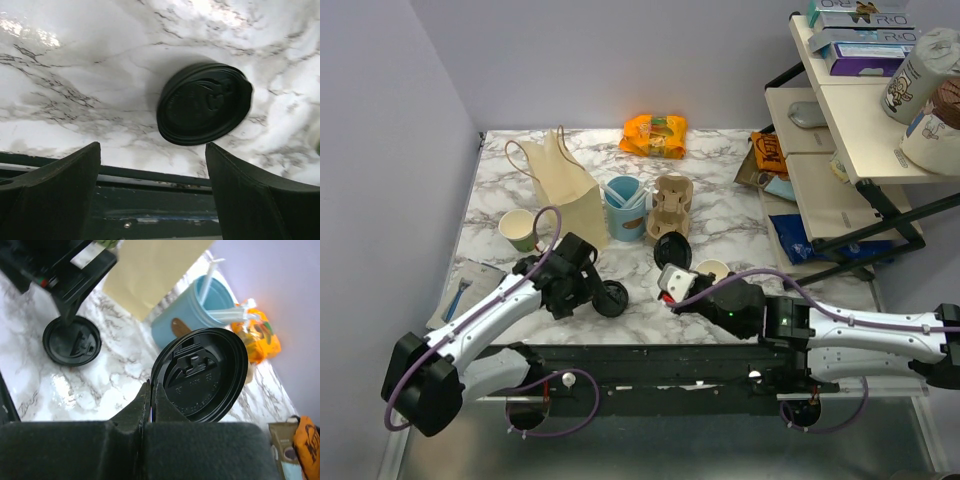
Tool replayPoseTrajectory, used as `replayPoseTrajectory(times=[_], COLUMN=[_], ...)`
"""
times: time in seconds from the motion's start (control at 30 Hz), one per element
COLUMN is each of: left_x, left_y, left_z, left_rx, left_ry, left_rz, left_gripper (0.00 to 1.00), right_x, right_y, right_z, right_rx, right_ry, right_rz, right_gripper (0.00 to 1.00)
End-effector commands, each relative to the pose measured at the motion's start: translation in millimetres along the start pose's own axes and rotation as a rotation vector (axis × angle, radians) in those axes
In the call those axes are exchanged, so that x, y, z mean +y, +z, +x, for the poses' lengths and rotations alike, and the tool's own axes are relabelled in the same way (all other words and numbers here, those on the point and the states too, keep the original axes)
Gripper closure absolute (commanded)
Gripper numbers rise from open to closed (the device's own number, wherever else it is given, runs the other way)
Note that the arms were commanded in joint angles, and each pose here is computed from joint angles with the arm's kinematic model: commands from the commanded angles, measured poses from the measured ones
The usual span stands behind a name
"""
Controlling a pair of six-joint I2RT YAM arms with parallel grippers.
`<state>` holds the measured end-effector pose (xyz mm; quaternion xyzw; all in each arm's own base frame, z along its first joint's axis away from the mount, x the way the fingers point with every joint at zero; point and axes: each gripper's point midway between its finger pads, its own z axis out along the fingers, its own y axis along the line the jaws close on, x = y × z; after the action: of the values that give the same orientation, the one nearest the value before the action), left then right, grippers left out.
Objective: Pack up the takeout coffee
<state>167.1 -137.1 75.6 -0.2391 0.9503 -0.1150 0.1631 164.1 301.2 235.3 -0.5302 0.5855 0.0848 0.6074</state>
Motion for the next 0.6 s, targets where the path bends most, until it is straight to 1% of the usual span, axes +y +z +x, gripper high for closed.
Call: replayPoseTrajectory(times=[0.0, 0.13, 0.17, 0.2, 0.27, 0.3, 0.37, 0.4, 0.47, 0.5, 0.57], left_x=[5, 11, 11, 13, 16, 18, 19, 16, 13, 10, 9], left_y=[17, 25, 30, 34, 39, 42, 47, 50, 55, 58, 62], left_z=[-7, -5, -5, -5, -6, -5, -3, -4, -3, -4, -4], left_rx=[-0.034, -0.043, -0.045, -0.047, -0.041, -0.036, -0.015, -0.019, -0.009, -0.013, -0.001], left_ry=[0.032, 0.026, 0.026, 0.024, 0.027, 0.032, 0.046, 0.052, 0.061, 0.061, 0.074], left_rz=[-0.036, -0.037, -0.038, -0.043, -0.070, -0.082, -0.092, -0.081, -0.071, -0.059, -0.065], left_gripper=[0.09, 0.11, 0.15, 0.21, 0.26, 0.35, 0.40, 0.46, 0.47, 0.50, 0.55], right_x=[-22, -26, -26, -24, -22, -22, -23, -24, -25, -26, -26], right_y=[-15, -21, -22, -22, -21, -21, -20, -20, -21, -21, -22], right_z=[5, 9, 10, 10, 10, 10, 12, 12, 13, 12, 12], right_rx=[0.024, 0.039, 0.042, 0.042, 0.041, 0.043, 0.050, 0.053, 0.055, 0.052, 0.051], right_ry=[0.112, 0.143, 0.158, 0.163, 0.165, 0.167, 0.162, 0.165, 0.163, 0.170, 0.169], right_rz=[0.110, 0.128, 0.133, 0.127, 0.117, 0.120, 0.126, 0.132, 0.138, 0.141, 0.143], right_gripper=[0.99, 0.99, 0.99, 0.99, 0.99, 0.99, 0.99, 0.99, 0.99, 0.99, 0.99])
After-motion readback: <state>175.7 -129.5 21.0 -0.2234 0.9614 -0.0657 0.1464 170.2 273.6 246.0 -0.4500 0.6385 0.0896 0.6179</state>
